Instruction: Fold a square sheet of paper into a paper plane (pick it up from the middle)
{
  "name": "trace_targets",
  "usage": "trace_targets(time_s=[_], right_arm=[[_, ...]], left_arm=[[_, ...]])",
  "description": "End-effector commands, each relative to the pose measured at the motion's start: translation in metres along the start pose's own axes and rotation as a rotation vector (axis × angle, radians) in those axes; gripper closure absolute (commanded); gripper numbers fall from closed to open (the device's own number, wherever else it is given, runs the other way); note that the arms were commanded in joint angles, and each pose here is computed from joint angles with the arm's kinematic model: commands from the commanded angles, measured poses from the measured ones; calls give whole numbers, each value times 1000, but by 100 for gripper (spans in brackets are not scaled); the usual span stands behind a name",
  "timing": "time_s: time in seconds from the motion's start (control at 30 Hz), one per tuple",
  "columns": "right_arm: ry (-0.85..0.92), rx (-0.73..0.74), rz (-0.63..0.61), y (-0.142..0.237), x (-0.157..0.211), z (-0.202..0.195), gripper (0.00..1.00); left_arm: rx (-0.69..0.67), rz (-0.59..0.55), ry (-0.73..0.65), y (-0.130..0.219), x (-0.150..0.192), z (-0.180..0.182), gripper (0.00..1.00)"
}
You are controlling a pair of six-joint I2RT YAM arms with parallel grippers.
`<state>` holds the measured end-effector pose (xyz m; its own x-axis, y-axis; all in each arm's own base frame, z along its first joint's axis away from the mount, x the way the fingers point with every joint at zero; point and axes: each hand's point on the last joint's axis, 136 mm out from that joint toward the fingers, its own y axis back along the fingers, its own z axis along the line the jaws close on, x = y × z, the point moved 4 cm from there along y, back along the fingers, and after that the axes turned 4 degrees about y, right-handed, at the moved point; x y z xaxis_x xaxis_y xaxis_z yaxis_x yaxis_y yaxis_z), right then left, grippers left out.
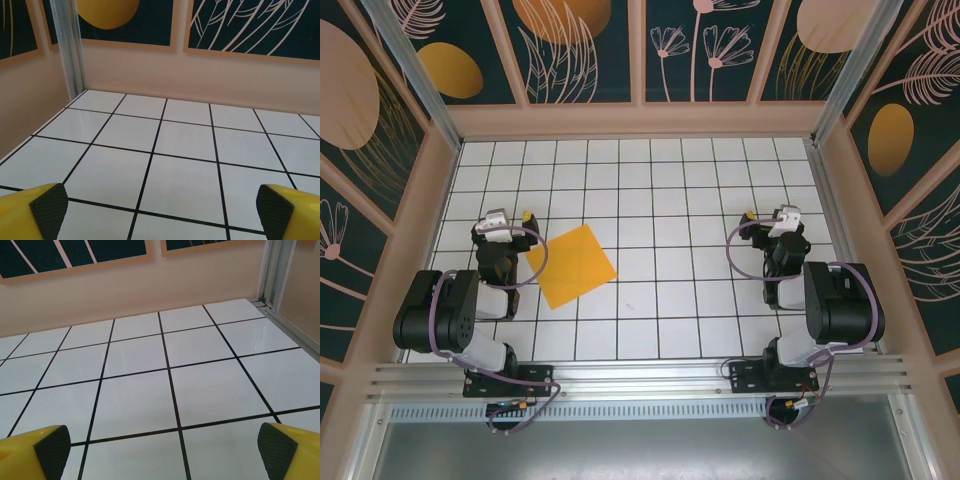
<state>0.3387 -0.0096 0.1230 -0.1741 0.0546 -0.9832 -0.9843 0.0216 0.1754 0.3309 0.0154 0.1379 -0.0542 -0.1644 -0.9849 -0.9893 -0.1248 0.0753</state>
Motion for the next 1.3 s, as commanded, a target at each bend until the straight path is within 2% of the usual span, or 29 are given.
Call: trace_targets(time_s=[0.0,0.87,1.07,1.27], right_arm=[[11,-19,-22,1,-3,1,1],[13,-14,-27,1,-4,1,1],[26,54,92,-18,-37,7,2],[-15,26,187,-21,-66,50,2]], left_arm=[[24,-17,-16,-3,-5,-3,1],[27,-23,-16,-1,-5,-3,1],[-39,-81,20,10,-19,6,2],[-98,-66,31,6,-39,10,2]])
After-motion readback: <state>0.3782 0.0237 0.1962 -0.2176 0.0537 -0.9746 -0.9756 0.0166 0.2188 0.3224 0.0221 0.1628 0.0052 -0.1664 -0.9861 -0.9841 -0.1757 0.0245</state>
